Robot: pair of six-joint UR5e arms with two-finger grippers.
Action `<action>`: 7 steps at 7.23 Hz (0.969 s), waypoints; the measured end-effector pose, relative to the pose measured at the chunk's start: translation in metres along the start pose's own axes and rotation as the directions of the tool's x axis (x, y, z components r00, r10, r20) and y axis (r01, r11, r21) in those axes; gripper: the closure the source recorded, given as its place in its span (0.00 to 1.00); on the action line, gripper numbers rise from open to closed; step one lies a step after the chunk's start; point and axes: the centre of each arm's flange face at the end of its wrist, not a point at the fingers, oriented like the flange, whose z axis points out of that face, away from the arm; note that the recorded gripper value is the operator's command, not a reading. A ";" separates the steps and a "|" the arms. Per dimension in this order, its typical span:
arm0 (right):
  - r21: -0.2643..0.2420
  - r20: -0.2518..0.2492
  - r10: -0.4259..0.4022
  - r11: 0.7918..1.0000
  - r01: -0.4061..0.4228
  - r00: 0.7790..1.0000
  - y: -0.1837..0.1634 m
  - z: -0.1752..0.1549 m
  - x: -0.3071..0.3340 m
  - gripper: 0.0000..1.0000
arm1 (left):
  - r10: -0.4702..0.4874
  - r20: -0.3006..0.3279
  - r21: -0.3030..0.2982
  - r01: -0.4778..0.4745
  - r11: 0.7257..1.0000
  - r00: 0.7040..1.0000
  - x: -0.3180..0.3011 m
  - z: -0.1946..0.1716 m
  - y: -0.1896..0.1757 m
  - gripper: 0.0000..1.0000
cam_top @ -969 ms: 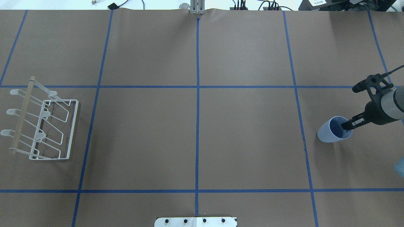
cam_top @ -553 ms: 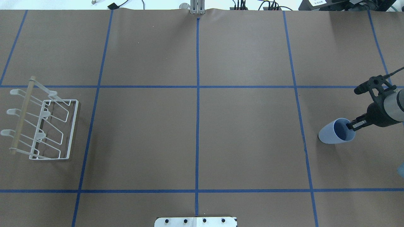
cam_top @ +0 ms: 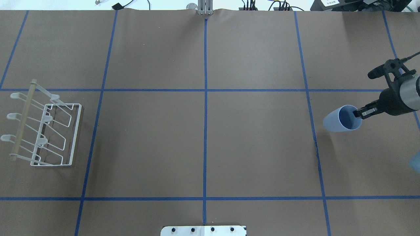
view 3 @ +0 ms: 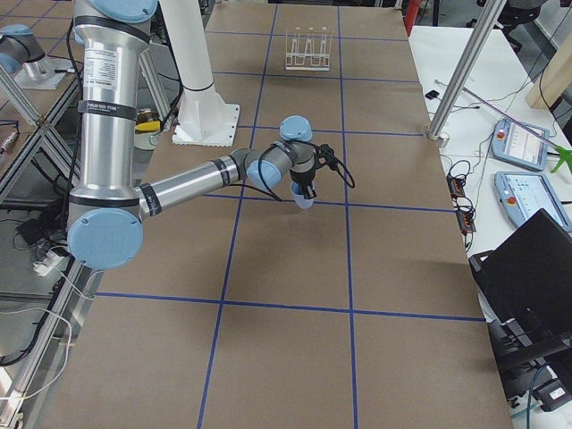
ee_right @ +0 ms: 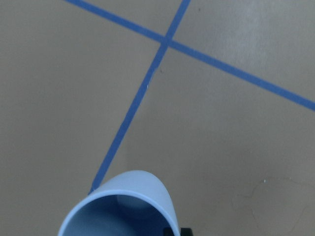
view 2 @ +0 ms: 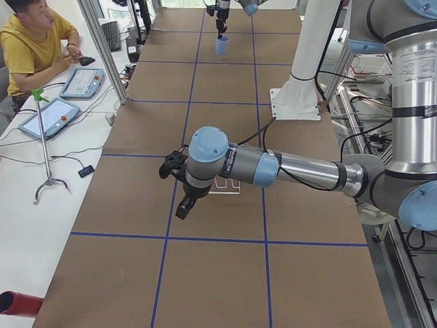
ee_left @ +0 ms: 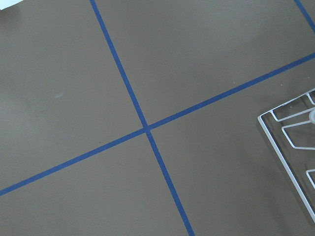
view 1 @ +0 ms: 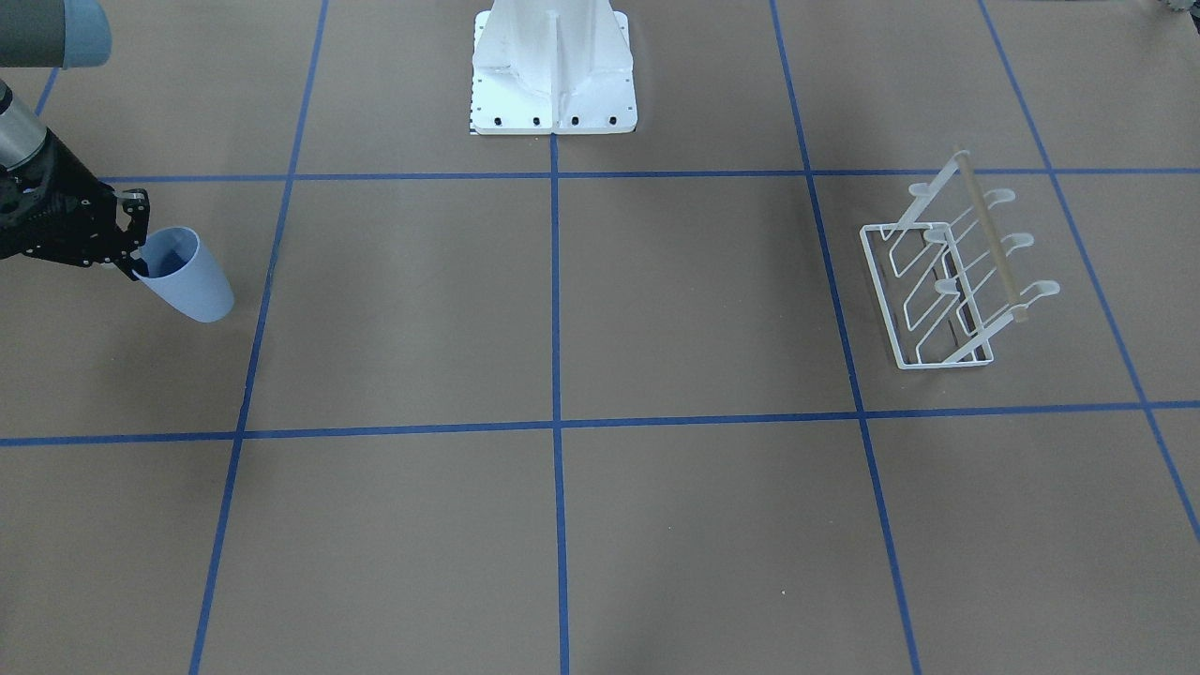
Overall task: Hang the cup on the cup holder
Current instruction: 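Grip the cup rim with the right gripper and lift it sideways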
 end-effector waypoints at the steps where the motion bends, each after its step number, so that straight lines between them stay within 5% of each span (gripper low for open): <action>1: 0.051 0.026 0.054 0.997 -0.055 0.998 -0.032 -0.008 -0.019 1.00 | 0.034 0.009 0.031 -0.034 0.999 0.999 0.003 -0.004 -0.009 0.02; 4: 0.193 0.187 0.141 0.965 -0.177 0.972 -0.083 -0.031 -0.071 1.00 | -0.047 -0.048 0.150 0.053 0.987 0.998 0.038 -0.016 -0.068 0.02; 6: 0.256 0.371 0.163 0.928 -0.270 0.914 -0.081 -0.038 -0.098 1.00 | -0.161 -0.200 0.239 0.208 0.948 0.966 0.094 -0.018 -0.109 0.02; 7: 0.270 0.461 0.151 0.915 -0.301 0.874 -0.075 -0.041 -0.111 1.00 | -0.209 -0.309 0.244 0.290 0.925 0.928 0.127 -0.022 -0.129 0.02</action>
